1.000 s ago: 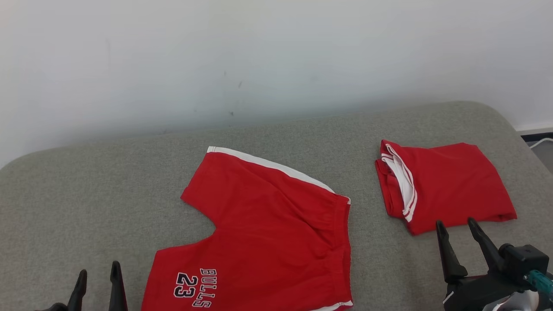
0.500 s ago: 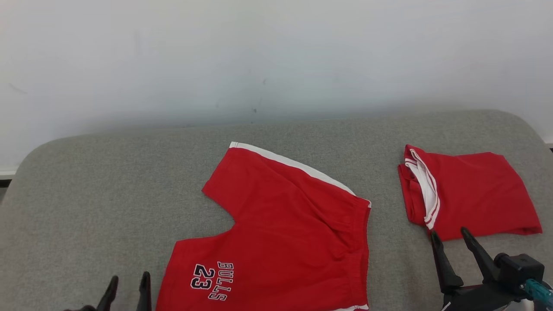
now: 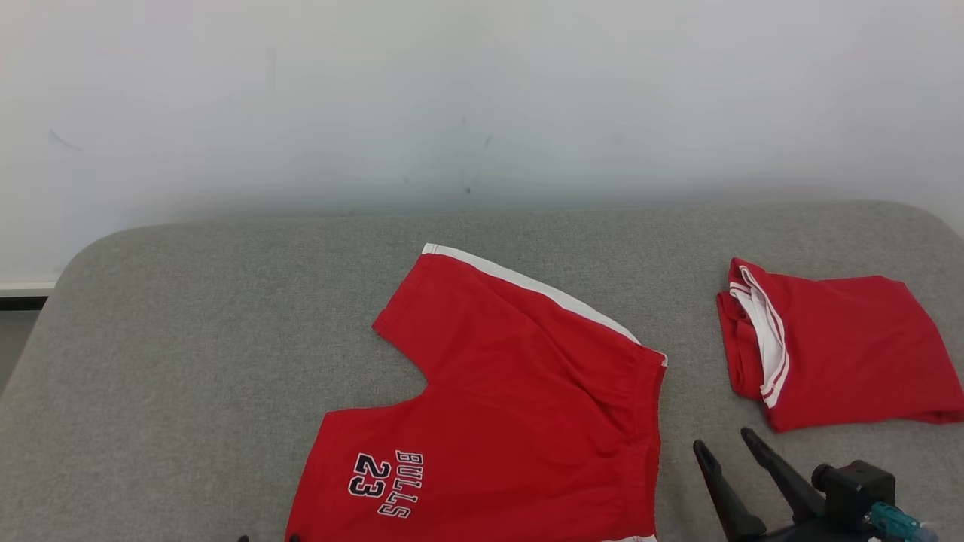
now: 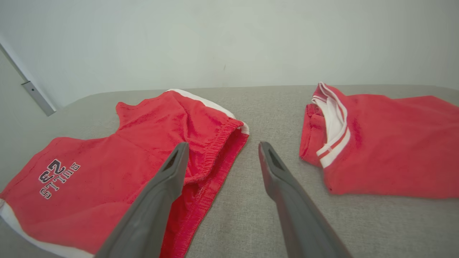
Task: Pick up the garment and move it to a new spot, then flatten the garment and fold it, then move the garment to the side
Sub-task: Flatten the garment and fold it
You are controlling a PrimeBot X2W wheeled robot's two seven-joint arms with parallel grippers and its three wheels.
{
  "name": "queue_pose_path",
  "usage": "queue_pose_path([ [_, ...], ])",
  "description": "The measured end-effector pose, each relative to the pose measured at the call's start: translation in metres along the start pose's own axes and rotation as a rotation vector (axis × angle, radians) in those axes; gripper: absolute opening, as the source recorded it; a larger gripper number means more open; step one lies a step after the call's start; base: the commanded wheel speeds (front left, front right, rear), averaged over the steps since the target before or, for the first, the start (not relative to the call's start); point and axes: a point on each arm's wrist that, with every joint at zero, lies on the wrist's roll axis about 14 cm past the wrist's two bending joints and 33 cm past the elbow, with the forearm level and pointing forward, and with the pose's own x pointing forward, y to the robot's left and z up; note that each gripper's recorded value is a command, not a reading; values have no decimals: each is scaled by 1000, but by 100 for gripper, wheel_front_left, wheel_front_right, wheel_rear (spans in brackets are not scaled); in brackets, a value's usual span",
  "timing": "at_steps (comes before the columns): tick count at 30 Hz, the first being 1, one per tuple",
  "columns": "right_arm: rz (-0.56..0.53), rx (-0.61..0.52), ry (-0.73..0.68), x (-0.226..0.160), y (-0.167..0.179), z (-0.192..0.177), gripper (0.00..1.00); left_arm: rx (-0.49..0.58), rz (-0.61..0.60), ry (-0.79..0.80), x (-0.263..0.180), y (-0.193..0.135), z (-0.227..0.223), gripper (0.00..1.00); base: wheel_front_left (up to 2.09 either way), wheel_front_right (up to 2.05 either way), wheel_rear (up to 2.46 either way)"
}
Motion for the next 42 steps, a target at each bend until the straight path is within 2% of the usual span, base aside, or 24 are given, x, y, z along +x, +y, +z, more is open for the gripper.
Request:
queue_pose_path([
  [13, 190, 34, 245, -20, 45, -48, 100, -6, -46, 129, -7, -7, -26, 100, 0, 0, 0],
  [22, 299, -30, 431, -36, 69, -81, 100, 18, -66, 175, -5, -6, -29, 100, 0, 0, 0],
  [27, 340, -117, 466, -27, 73, -84, 100, 32, -77, 194, -1, -8, -30, 100, 0, 0, 0],
  [40, 358, -140, 523, -28, 75, -95, 100, 77, -95, 245, 2, -6, -37, 100, 0, 0, 0],
  [42, 358, -143, 518, -26, 75, -93, 100, 121, -111, 265, 0, -7, -42, 100, 0, 0, 0],
])
